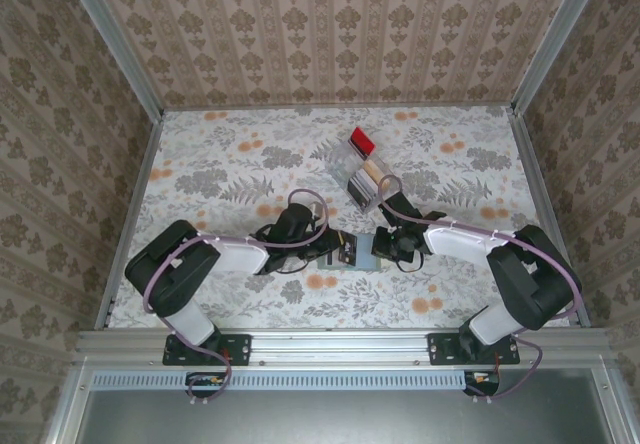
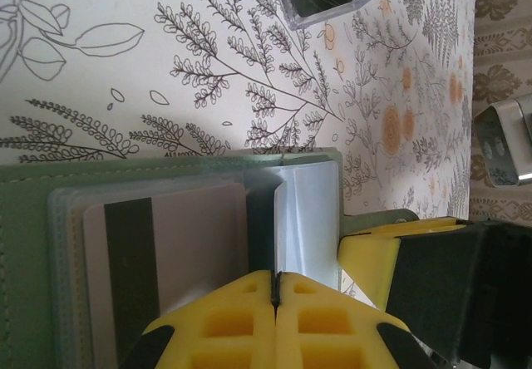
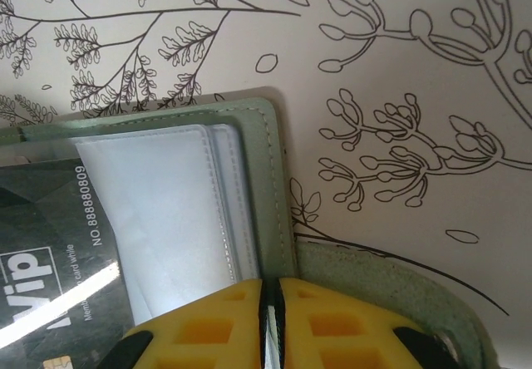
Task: Put the credit cards into the card holder
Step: Insert the credit card into the card slot.
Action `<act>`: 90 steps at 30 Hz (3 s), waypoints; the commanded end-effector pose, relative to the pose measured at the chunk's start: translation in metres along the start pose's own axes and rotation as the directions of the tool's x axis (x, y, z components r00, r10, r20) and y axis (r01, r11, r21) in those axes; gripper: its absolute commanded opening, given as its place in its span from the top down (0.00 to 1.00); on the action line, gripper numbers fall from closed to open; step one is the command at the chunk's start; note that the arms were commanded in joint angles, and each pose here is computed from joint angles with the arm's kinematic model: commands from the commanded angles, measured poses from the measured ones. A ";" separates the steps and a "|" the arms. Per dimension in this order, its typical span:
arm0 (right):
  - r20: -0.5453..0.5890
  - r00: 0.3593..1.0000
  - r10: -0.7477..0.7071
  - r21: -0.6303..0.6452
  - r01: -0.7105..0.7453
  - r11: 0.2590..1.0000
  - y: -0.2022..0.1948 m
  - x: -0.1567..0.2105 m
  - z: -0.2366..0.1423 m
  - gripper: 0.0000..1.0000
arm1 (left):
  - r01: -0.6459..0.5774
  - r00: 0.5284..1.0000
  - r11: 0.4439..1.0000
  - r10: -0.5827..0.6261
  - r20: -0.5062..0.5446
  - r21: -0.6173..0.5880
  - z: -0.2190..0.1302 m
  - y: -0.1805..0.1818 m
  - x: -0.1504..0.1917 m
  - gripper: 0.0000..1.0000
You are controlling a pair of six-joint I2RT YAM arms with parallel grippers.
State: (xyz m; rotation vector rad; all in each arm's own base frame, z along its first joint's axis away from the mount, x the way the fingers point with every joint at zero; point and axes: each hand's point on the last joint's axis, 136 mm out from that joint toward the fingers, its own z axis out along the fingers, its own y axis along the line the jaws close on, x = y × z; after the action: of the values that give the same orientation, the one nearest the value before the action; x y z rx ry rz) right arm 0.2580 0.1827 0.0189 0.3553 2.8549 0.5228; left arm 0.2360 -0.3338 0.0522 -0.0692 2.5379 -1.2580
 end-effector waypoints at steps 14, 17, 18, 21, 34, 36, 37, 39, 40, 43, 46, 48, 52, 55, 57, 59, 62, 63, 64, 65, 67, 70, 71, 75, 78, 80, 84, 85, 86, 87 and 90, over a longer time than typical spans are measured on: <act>-0.027 0.998 0.055 0.047 -0.053 0.997 -0.019 0.012 0.016 0.86 | -0.009 1.000 0.998 0.009 -0.009 -0.058 0.021 0.009 0.012 0.94; -0.028 0.998 0.064 0.045 -0.062 0.997 -0.019 0.013 0.017 0.86 | -0.013 1.000 0.997 0.012 -0.007 -0.071 0.023 0.008 0.012 0.93; -0.030 0.997 0.067 0.044 -0.066 0.997 -0.020 0.013 0.017 0.85 | -0.013 1.000 0.997 0.013 -0.003 -0.075 0.023 0.008 0.012 0.92; -0.028 0.997 0.071 0.039 -0.070 0.997 -0.020 0.014 0.016 0.85 | -0.020 1.000 0.997 0.020 -0.002 -0.080 0.025 0.005 0.011 0.91; -0.021 0.994 0.107 0.009 -0.107 0.994 -0.017 0.014 0.017 0.85 | -0.038 0.999 0.994 0.035 -0.031 -0.098 0.032 0.002 0.015 0.87; -0.014 0.994 0.112 0.000 -0.112 0.994 -0.015 0.013 0.015 0.85 | -0.043 0.999 0.994 0.039 -0.038 -0.104 0.033 0.002 0.015 0.86; -0.011 0.993 0.114 -0.003 -0.114 0.994 -0.014 0.012 0.014 0.85 | -0.044 0.998 0.993 0.040 -0.042 -0.107 0.033 0.002 0.016 0.86; -0.005 0.993 0.117 -0.015 -0.117 0.993 -0.011 0.011 0.012 0.85 | -0.047 0.998 0.992 0.041 -0.050 -0.113 0.035 0.002 0.017 0.85; -0.003 0.993 0.119 -0.018 -0.119 0.993 -0.010 0.010 0.011 0.85 | -0.048 0.998 0.992 0.042 -0.052 -0.114 0.035 0.002 0.017 0.85; 0.001 0.993 0.120 -0.028 -0.120 0.992 -0.007 0.008 0.009 0.85 | -0.055 0.997 0.992 0.048 -0.062 -0.114 0.037 0.000 0.017 0.83; 0.004 0.993 0.119 -0.033 -0.119 0.992 -0.005 0.007 0.007 0.84 | -0.069 0.996 0.988 0.060 -0.073 -0.137 0.035 0.001 0.018 0.80; 0.010 0.993 0.119 -0.037 -0.118 0.992 -0.003 0.005 0.005 0.84 | -0.078 0.995 0.985 0.068 -0.073 -0.152 0.032 0.001 0.018 0.77; 0.025 0.994 0.108 -0.046 -0.106 0.993 0.002 -0.001 -0.004 0.83 | -0.102 0.994 0.976 0.091 -0.062 -0.195 0.024 0.004 0.016 0.74; 0.041 0.995 0.092 -0.045 -0.090 0.995 0.006 -0.005 -0.012 0.81 | -0.118 0.992 0.968 0.104 -0.073 -0.220 0.021 0.005 0.018 0.70; 0.055 0.995 0.088 -0.029 -0.087 0.996 0.004 -0.008 -0.016 0.81 | -0.127 0.991 0.967 0.112 -0.079 -0.223 0.022 0.005 0.019 0.67; 0.066 0.994 0.088 -0.009 -0.088 0.996 0.000 -0.009 -0.017 0.80 | -0.131 0.990 0.965 0.114 -0.083 -0.227 0.023 0.006 0.020 0.67; 0.064 0.994 0.087 0.008 -0.088 0.996 -0.004 -0.008 -0.014 0.80 | -0.134 0.989 0.965 0.115 -0.097 -0.224 0.025 0.005 0.022 0.71; 0.057 0.995 0.087 0.011 -0.087 0.996 -0.005 -0.007 -0.012 0.80 | -0.134 0.988 0.965 0.113 -0.101 -0.227 0.026 0.006 0.022 0.72; 0.052 0.995 0.088 0.014 -0.089 0.996 -0.005 -0.006 -0.011 0.81 | -0.134 0.988 0.964 0.113 -0.105 -0.230 0.026 0.006 0.022 0.73; 0.047 0.995 0.089 0.017 -0.090 0.996 -0.007 -0.005 -0.008 0.81 | -0.136 0.988 0.962 0.113 -0.110 -0.235 0.026 0.007 0.023 0.75; 0.038 0.995 0.090 0.020 -0.091 0.996 -0.008 -0.004 -0.004 0.81 | -0.134 0.988 0.961 0.110 -0.112 -0.242 0.026 0.009 0.023 0.77; 0.017 0.996 0.091 0.016 -0.092 0.996 -0.008 -0.001 0.002 0.82 | -0.133 0.987 0.960 0.107 -0.116 -0.245 0.026 0.010 0.024 0.82; 0.010 0.996 0.094 0.017 -0.094 0.995 -0.008 0.001 0.004 0.84 | -0.131 0.988 0.960 0.104 -0.118 -0.247 0.027 0.010 0.024 0.83; -0.011 0.995 0.097 0.000 -0.097 0.995 -0.006 0.005 0.009 0.87 | -0.130 0.986 0.957 0.098 -0.134 -0.259 0.029 0.011 0.027 0.85; -0.028 0.994 0.105 -0.025 -0.106 0.994 -0.003 0.008 0.011 0.90 | -0.123 0.985 0.957 0.086 -0.147 -0.262 0.032 0.013 0.029 0.85; -0.034 0.993 0.113 -0.048 -0.115 0.992 0.000 0.009 0.011 0.91 | -0.120 0.985 0.960 0.082 -0.155 -0.254 0.035 0.011 0.030 0.85; -0.043 0.991 0.128 -0.069 -0.131 0.989 0.001 0.013 0.013 0.91 | -0.113 0.985 0.966 0.077 -0.156 -0.234 0.040 0.006 0.030 0.84; -0.044 0.991 0.130 -0.069 -0.133 0.989 0.001 0.014 0.013 0.91 | -0.114 0.985 0.966 0.078 -0.156 -0.232 0.041 0.005 0.030 0.83; -0.045 0.990 0.130 -0.066 -0.133 0.989 0.000 0.014 0.013 0.91 | -0.115 0.984 0.966 0.079 -0.157 -0.233 0.041 0.005 0.030 0.82; -0.044 0.990 0.131 -0.064 -0.133 0.989 -0.001 0.015 0.013 0.91 | -0.118 0.984 0.966 0.083 -0.159 -0.231 0.041 0.004 0.031 0.80; -0.043 0.990 0.132 -0.061 -0.135 0.989 -0.002 0.015 0.013 0.91 | -0.129 0.982 0.967 0.094 -0.163 -0.219 0.040 0.001 0.031 0.80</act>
State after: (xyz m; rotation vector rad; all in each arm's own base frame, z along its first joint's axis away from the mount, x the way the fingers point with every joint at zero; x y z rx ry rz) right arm 0.2593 0.1813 0.0149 0.5274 2.8122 0.5985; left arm 0.2296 -0.3640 0.0306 0.0685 2.7220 -0.9556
